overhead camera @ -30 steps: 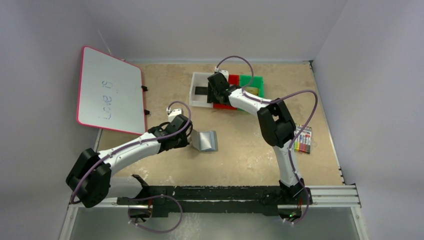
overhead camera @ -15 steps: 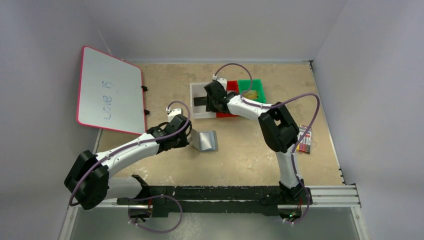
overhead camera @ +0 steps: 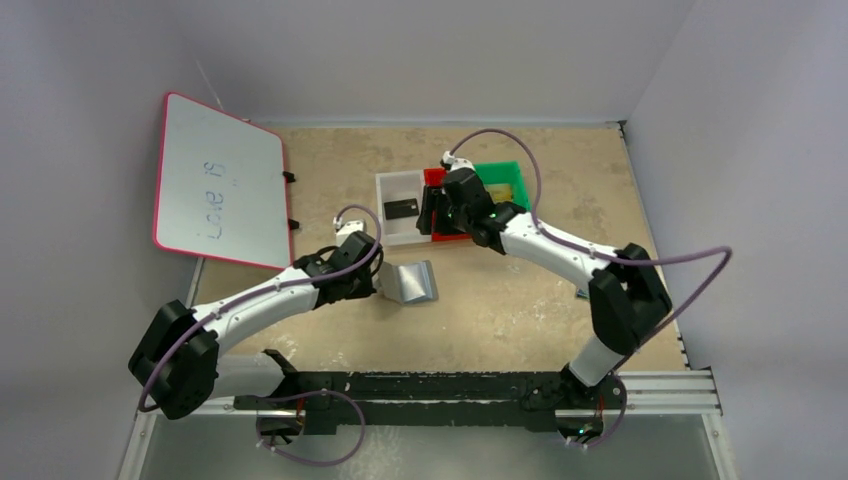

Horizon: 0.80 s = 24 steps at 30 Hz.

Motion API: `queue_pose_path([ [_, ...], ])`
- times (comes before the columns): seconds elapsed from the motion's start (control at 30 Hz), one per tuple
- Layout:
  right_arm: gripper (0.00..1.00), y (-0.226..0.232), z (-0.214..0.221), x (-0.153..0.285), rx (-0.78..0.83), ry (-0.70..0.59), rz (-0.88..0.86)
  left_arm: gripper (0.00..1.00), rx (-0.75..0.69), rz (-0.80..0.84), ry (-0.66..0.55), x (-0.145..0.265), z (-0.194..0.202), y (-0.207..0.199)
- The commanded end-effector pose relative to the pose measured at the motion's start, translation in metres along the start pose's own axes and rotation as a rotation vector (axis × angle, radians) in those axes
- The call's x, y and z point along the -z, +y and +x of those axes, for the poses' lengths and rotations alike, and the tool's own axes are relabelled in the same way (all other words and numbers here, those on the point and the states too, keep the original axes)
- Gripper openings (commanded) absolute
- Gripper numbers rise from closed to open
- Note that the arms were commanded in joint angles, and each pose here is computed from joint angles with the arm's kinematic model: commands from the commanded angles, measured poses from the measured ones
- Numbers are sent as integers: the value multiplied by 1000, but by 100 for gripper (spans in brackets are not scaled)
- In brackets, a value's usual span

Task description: Take the credit cards out of the card holder

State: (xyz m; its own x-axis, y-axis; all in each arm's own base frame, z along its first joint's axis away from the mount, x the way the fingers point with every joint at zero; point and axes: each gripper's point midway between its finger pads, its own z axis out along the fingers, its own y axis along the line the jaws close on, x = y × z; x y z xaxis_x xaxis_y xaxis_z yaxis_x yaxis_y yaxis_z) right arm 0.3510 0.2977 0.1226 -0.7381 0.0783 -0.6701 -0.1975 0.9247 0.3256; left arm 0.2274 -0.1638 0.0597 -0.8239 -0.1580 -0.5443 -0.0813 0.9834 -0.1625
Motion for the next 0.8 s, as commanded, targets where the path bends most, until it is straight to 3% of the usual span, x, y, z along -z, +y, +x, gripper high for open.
queue_pose_path([
  [0.0, 62, 20, 19, 19, 35, 41, -173, 0, -33, -2, -8, -3, 1, 3],
  [0.27, 59, 15, 68, 20, -81, 113, -252, 0, -156, 71, 2, -1, 0, -20],
  [0.57, 53, 44, 98, 23, -137, 224, -463, 0, -165, 28, 7, -7, 3, -15],
  [0.77, 53, 38, 109, 17, -150, 263, -428, 0, -159, 29, 4, -7, 2, -15],
])
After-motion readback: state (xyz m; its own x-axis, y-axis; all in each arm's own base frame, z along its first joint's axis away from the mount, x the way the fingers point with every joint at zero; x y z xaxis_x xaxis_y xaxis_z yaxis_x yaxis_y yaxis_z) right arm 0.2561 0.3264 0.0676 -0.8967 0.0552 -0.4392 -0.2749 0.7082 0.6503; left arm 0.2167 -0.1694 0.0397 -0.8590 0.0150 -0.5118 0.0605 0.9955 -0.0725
